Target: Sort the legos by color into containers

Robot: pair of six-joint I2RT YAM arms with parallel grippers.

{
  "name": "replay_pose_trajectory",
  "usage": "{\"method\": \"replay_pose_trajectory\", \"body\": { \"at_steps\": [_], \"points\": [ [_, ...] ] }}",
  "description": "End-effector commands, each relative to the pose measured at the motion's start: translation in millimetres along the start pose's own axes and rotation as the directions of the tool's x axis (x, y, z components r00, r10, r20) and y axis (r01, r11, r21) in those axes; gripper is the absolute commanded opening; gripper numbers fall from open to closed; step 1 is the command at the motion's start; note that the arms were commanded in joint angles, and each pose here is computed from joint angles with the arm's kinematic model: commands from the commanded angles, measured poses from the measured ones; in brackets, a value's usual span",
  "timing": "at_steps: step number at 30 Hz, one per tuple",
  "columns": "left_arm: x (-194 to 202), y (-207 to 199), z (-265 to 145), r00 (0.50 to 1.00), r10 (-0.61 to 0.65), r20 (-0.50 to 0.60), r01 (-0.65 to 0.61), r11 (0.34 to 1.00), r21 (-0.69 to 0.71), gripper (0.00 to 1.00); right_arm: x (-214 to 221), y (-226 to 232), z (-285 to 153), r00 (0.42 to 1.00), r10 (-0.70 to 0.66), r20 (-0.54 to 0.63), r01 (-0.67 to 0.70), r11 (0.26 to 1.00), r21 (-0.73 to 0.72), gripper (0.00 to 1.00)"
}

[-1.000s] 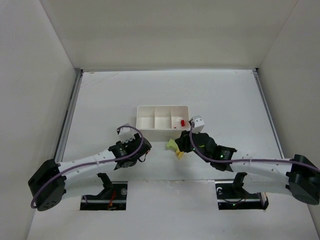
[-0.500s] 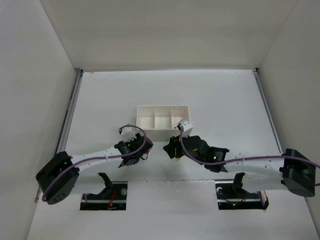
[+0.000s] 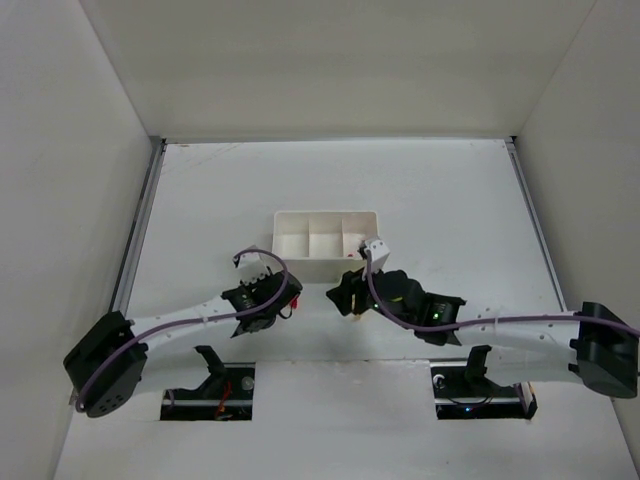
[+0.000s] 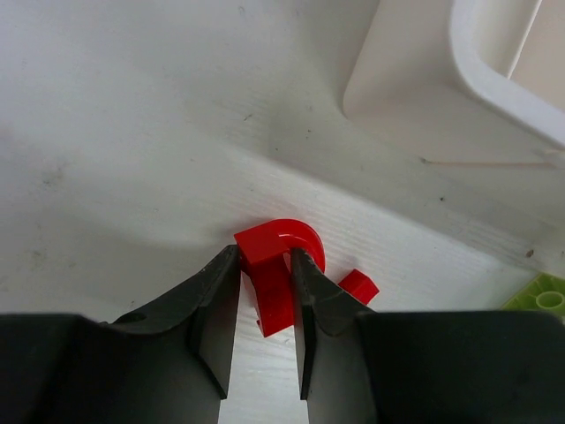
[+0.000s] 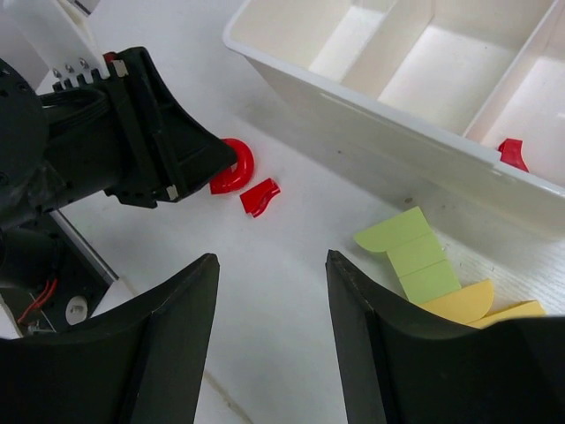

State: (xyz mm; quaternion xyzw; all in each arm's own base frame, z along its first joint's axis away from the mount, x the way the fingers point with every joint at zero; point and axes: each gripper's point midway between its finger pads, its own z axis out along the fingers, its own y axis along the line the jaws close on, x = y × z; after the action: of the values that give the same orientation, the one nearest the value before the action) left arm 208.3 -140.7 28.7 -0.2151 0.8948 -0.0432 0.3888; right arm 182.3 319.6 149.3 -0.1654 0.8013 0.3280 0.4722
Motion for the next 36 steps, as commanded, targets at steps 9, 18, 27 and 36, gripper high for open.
{"method": "replay_pose_trajectory", "body": {
  "at_steps": [9, 18, 27, 36],
  "points": [
    [-89.0, -20.7, -67.1, 0.980, -0.085, 0.182, 0.055, 0.985, 0.163, 0.14, -40.6, -44.4, -17.3, 0.990, 0.028, 0.140, -0.043, 0.994, 0.101, 0.58],
    [-137.1, -178.7, -79.2, 0.976, -0.012, 0.218, -0.086, 0.896, 0.436, 0.15, -38.8, -103.6, -33.6, 0.970, 0.118, 0.211, -0.177, 0.941, 0.287, 0.60],
    [-115.5, -270.9, -25.8, 0.983, 0.091, 0.157, -0.157, 0.858, 0.489, 0.16, -33.1, -109.1, -49.2, 0.960, 0.153, 0.233, -0.219, 0.933, 0.286, 0.61],
    [-99.1, -287.4, -10.8, 0.984, 0.128, 0.123, -0.173, 0.857, 0.486, 0.49, -38.7, -105.8, -60.3, 0.954, 0.157, 0.254, -0.223, 0.940, 0.259, 0.68]
  ]
}}
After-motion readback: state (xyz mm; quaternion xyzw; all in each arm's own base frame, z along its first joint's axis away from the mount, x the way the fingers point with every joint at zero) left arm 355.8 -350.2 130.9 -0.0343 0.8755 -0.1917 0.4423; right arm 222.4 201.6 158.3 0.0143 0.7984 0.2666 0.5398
